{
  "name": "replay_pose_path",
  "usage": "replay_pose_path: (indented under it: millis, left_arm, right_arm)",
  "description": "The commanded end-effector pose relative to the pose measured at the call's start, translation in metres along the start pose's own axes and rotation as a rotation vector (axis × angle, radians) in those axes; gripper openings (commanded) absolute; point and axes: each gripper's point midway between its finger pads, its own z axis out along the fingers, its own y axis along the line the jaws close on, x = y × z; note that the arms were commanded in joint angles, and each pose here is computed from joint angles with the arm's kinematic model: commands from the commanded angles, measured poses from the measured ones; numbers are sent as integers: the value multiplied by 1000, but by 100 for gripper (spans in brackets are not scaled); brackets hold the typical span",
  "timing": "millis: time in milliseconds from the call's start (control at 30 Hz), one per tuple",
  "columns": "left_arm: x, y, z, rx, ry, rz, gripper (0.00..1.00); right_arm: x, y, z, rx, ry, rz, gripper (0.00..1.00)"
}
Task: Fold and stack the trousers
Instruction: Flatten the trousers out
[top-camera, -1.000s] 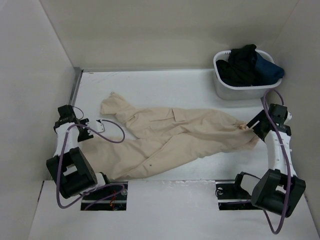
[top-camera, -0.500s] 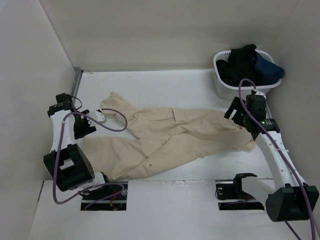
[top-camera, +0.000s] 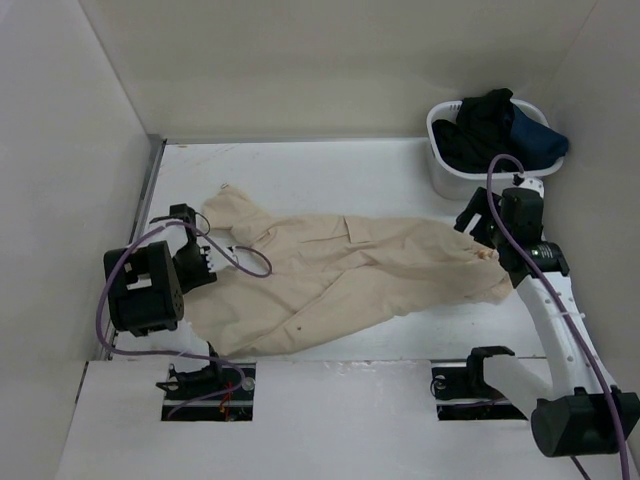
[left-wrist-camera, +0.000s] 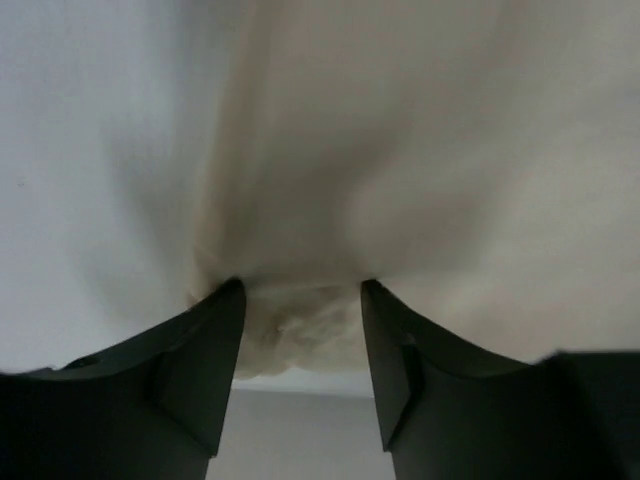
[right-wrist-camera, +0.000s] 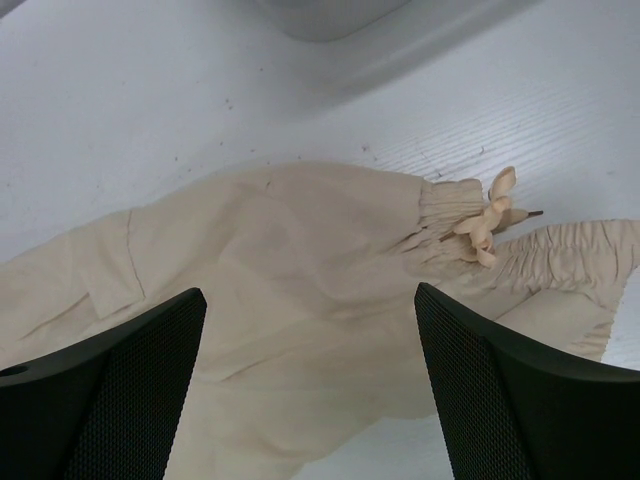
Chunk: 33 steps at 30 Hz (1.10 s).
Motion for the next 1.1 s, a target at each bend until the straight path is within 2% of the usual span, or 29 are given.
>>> replay_pose_path:
  millis: [0, 100, 133, 200, 300, 367, 433, 533, 600, 733, 833, 933, 1067]
  left_arm:
    - [13, 44, 10, -125, 76, -46, 43]
    - [9, 71, 14, -186, 63, -96, 13]
    - [5, 81, 15, -207, 43, -117, 12]
    - [-5, 111, 12, -272, 0, -163, 14]
    - [-20, 165, -4, -378, -58, -284, 22]
    - [-26, 190, -24, -434, -99, -354, 32]
    - [-22, 198, -50, -472, -144, -382, 43]
    - [2, 179, -93, -507, -202, -357, 50]
    - [22, 153, -102, -498, -187, -290, 53]
    - [73, 80, -73, -408, -19, -96, 55]
    - [92, 43, -46, -332, 45, -14, 55]
    - [93, 33, -25, -334, 65, 20, 55]
    - [87, 41, -13, -359, 70, 52, 58]
  right_arm:
    - [-17, -2, -3, 7, -58, 24, 89]
    - [-19, -3, 3, 18, -49, 28, 84]
    - [-20, -4, 7, 25, -44, 29, 82]
    - [-22, -4, 12, 35, -38, 30, 82]
    - [-25, -1, 22, 36, -25, 33, 82]
    - [-30, 4, 26, 33, -22, 28, 82]
    - [-34, 6, 26, 31, -25, 19, 82]
    - [-33, 8, 23, 17, -34, 20, 83]
    - [-25, 6, 21, 12, -28, 24, 83]
    - [-11, 2, 20, 7, -6, 23, 83]
    - [-9, 1, 17, 4, -2, 19, 85]
    - [-1, -11, 17, 36, 16, 56, 86]
    - [33, -65, 16, 221, 100, 219, 90]
